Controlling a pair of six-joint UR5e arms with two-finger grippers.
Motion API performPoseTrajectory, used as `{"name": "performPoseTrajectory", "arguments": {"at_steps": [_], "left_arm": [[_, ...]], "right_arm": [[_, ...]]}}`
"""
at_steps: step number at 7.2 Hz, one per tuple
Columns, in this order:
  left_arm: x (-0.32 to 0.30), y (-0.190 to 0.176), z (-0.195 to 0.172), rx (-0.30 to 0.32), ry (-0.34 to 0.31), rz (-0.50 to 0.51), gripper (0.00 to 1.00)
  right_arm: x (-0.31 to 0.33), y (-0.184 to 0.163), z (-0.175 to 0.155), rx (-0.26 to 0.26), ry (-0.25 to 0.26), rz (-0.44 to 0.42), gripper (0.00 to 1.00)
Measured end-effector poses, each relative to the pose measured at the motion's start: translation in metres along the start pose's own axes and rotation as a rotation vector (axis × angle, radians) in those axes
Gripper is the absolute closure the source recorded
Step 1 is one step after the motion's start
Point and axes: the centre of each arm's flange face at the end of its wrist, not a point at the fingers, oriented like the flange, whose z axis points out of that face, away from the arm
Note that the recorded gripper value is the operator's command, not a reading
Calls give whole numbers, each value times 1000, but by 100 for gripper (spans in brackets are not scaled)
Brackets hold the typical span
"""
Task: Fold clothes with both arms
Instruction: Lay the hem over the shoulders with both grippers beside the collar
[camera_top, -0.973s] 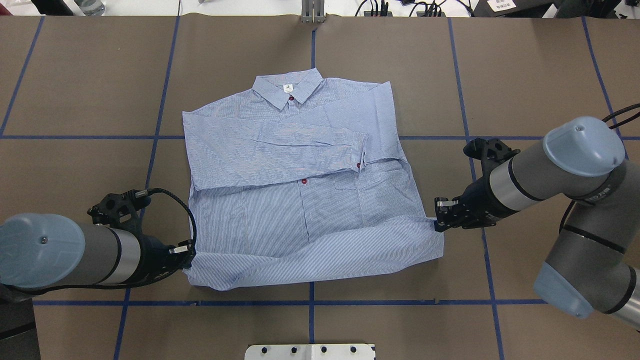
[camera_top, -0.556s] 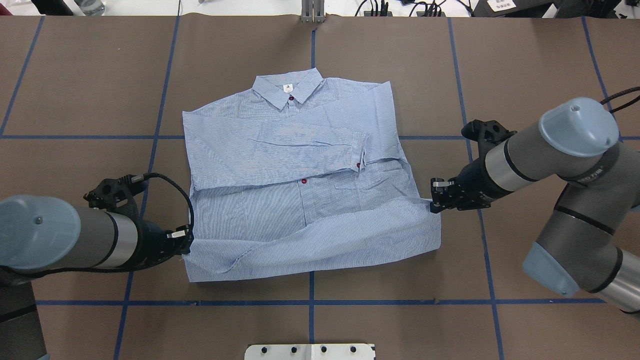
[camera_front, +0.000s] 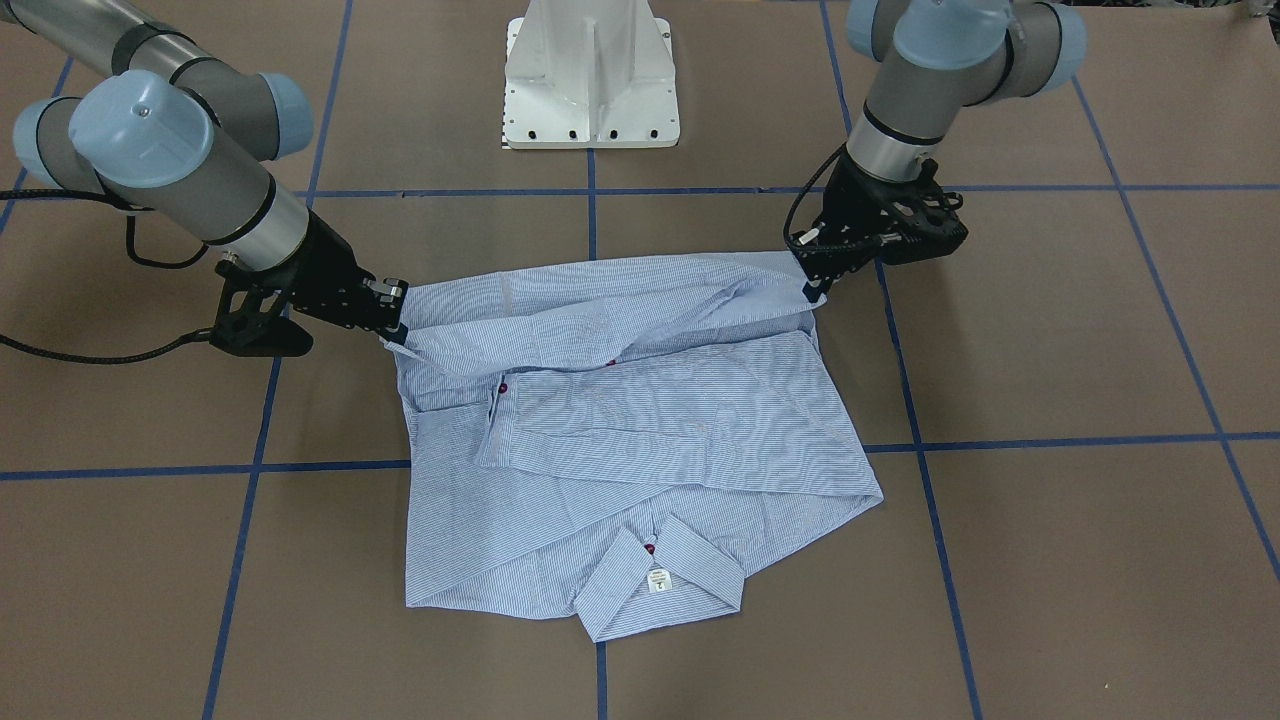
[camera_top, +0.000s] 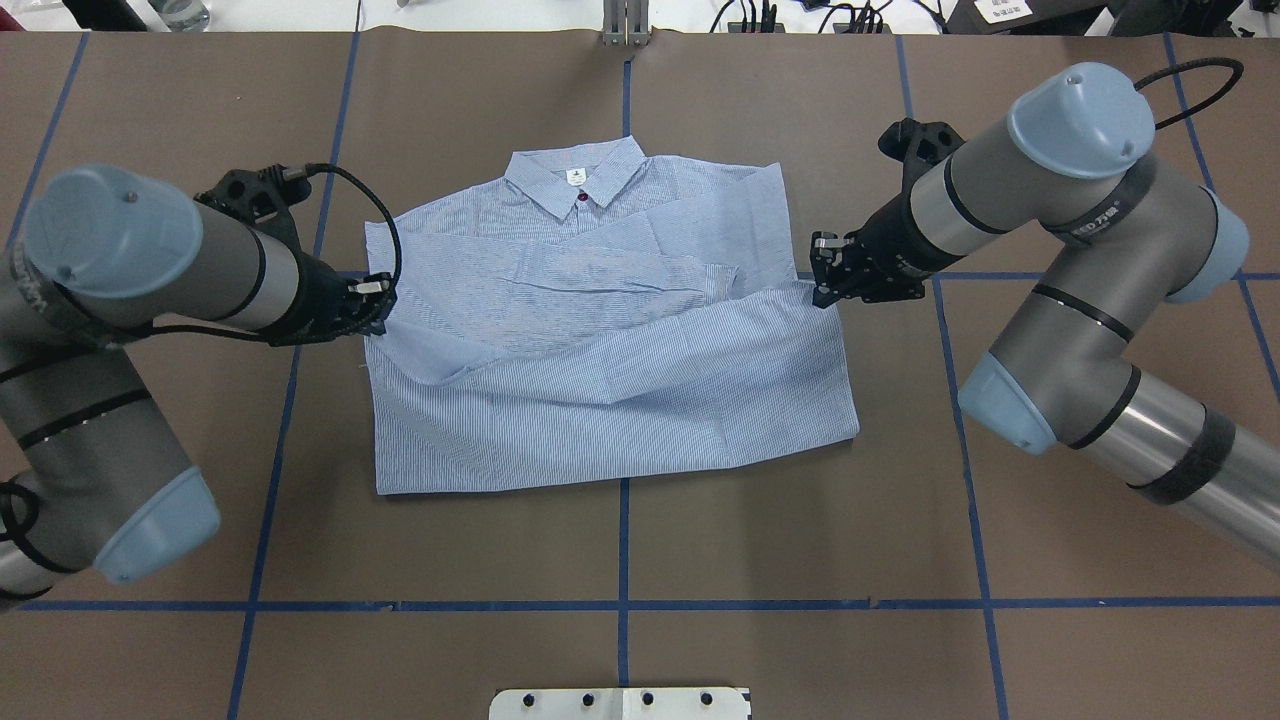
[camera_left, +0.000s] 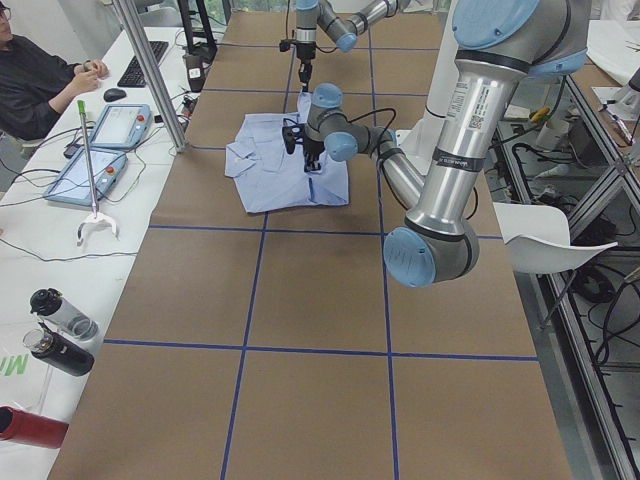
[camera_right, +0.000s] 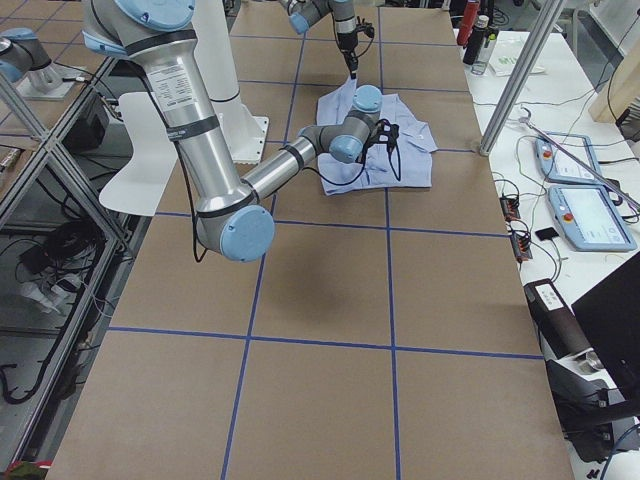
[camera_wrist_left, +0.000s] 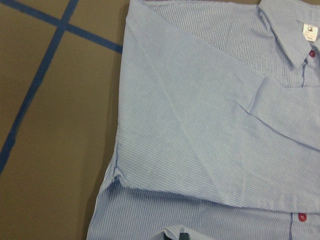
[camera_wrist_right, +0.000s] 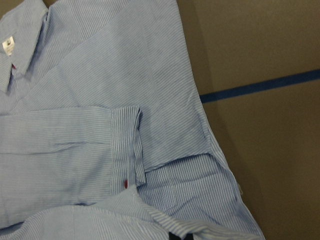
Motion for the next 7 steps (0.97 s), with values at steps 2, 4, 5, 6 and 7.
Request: {"name": "performPoseTrajectory", "arguments": {"at_steps": [2,4,5,6,7], "left_arm": [[2,-50,0,31,-7,35,100],[11,-73,-5,31,8,46,100],[15,-76,-8,29,14,47,100],[16,-77,-12,13,23,47,100],[14,-81,-20,-11,36,42,100]], "right_arm": [[-11,-39,-6,42,3,16,100],[-16,-66,-21,80,-1,25,100],[-20,-76,-27,94,-5,25,100],[-28,-85,-30,102,-8,25,100],[-35,-92,-32,108,-11,25,100]]}}
